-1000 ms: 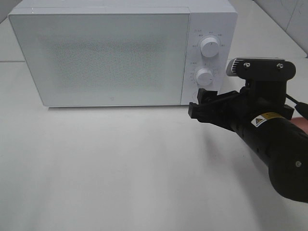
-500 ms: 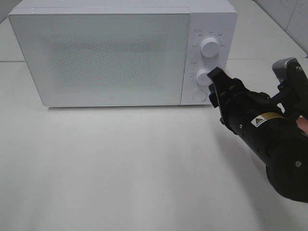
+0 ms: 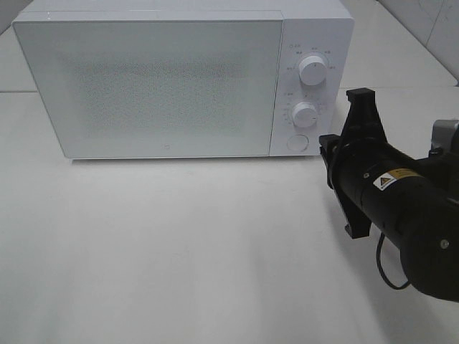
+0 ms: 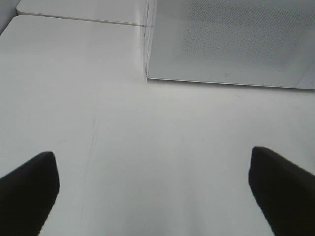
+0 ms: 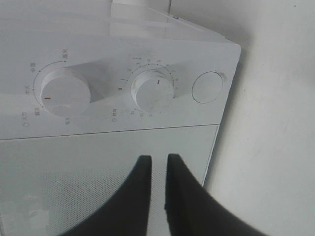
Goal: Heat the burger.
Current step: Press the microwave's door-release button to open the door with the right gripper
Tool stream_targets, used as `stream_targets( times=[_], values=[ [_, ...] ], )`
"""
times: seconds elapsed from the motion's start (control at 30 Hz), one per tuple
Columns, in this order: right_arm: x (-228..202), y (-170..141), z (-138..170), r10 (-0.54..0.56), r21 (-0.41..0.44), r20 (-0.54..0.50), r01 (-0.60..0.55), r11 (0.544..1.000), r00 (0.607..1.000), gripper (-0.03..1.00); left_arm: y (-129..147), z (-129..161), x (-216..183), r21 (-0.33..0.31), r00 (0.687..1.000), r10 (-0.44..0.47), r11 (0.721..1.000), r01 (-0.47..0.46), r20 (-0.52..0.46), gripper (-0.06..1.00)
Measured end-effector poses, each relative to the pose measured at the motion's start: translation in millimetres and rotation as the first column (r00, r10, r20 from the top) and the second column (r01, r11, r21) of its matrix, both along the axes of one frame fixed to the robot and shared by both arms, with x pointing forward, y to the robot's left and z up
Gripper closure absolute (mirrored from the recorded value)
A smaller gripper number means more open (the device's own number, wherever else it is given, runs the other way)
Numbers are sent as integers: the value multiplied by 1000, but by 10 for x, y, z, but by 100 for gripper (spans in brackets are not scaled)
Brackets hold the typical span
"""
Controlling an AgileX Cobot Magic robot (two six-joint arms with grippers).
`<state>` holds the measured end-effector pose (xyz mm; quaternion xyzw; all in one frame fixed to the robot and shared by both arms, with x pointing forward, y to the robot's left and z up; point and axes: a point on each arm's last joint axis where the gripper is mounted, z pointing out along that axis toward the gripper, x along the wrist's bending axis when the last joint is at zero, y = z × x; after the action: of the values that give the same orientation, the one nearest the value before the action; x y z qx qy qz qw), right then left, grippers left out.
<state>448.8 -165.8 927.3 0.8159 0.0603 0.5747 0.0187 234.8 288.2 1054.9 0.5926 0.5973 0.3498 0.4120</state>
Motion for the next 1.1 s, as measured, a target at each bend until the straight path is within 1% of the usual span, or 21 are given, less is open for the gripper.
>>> stream_targets(
  times=[0.03, 0.1, 0.17, 0.3, 0.47, 0.73, 1.0, 1.1],
  values=[
    [0, 0, 0, 0, 0, 0, 0, 1000, 1000, 91, 0, 0, 0, 0, 1000, 0, 1000, 0, 0, -5],
    [-3, 3, -9, 1, 8, -11, -1, 1000, 1000, 96, 0, 0, 0, 0, 1000, 0, 1000, 0, 0, -5],
    [-3, 3, -9, 1, 9, -11, 0, 1000, 1000, 97, 0, 0, 0, 0, 1000, 0, 1000, 0, 0, -5],
    [3, -4, -23, -10, 24, -16, 11, 1000, 1000, 97, 0, 0, 0, 0, 1000, 0, 1000, 0, 0, -5],
    [89, -59, -157, -56, 70, -50, 60, 996, 997, 97, 0, 0, 0, 0, 1000, 0, 1000, 0, 0, -5],
    [326, 1, -248, -23, 97, -36, 26, 995, 999, 97, 0, 0, 0, 0, 1000, 0, 1000, 0, 0, -5],
    [538, -45, -391, -42, 98, -50, 46, 994, 998, 97, 0, 0, 0, 0, 1000, 0, 1000, 0, 0, -5],
    [622, -48, -429, -32, 100, -49, 36, 994, 998, 97, 0, 0, 0, 0, 1000, 0, 1000, 0, 0, -5]
  ],
)
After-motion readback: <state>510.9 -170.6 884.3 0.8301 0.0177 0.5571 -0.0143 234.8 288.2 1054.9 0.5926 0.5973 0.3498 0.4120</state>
